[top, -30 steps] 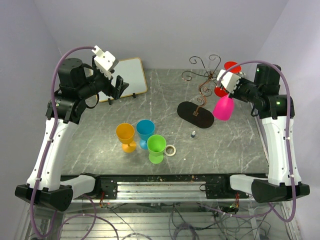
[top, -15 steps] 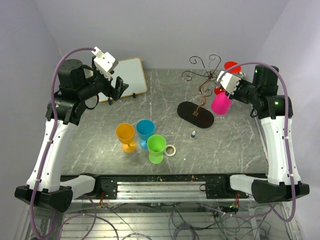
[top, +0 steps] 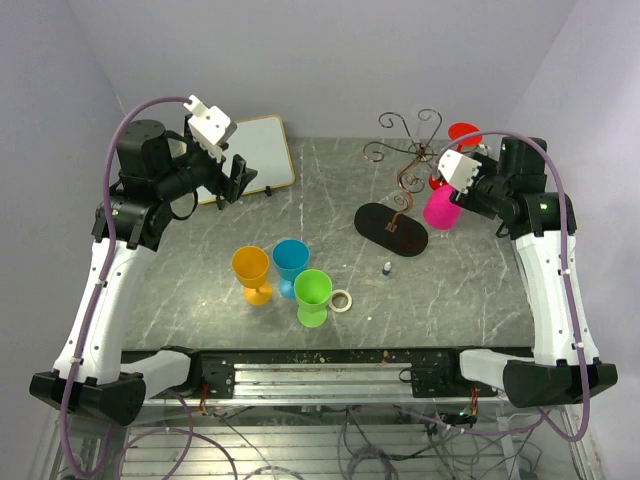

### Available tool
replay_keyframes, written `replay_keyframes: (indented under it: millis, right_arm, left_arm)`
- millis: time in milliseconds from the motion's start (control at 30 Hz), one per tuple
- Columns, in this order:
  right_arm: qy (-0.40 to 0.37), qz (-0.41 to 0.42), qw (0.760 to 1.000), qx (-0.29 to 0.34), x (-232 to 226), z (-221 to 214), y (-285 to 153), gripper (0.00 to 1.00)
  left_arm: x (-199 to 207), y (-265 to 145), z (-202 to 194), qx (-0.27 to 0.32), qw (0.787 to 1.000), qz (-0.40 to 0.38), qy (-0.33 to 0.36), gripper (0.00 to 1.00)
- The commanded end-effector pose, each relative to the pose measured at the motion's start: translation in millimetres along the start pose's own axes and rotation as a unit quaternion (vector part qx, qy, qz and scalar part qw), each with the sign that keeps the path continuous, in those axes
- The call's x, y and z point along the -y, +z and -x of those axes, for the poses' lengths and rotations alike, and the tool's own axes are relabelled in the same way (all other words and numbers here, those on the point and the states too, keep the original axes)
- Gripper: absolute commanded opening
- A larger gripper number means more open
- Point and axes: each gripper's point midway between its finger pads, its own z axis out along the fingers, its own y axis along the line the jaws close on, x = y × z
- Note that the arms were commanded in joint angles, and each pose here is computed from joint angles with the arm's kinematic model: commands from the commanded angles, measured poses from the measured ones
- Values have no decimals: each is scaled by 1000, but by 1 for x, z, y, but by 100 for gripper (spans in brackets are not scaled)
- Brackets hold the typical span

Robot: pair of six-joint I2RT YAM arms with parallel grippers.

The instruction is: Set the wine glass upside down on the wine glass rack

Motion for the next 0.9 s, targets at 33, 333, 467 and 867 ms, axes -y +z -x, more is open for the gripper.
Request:
replay_keyframes:
  millis: [33,333,467,867]
  right_arm:
    - [9,-34,998,-46,7,-17,-2,59]
    - [48,-45,997,-34,9,-16,-11,69]
    - [75,-53,996,5,18,-3,-26,73]
    - [160,-93,981,56,41,14,-46,85]
  left_arm:
    - [1,-4,7,17,1000,-4,11,90]
    - [3,-2,0,11,1000,-9,13,90]
    - [10,0,-12,-1,999,-32,22,90]
    - [87,-1,-72,-55,974,-217,38,84]
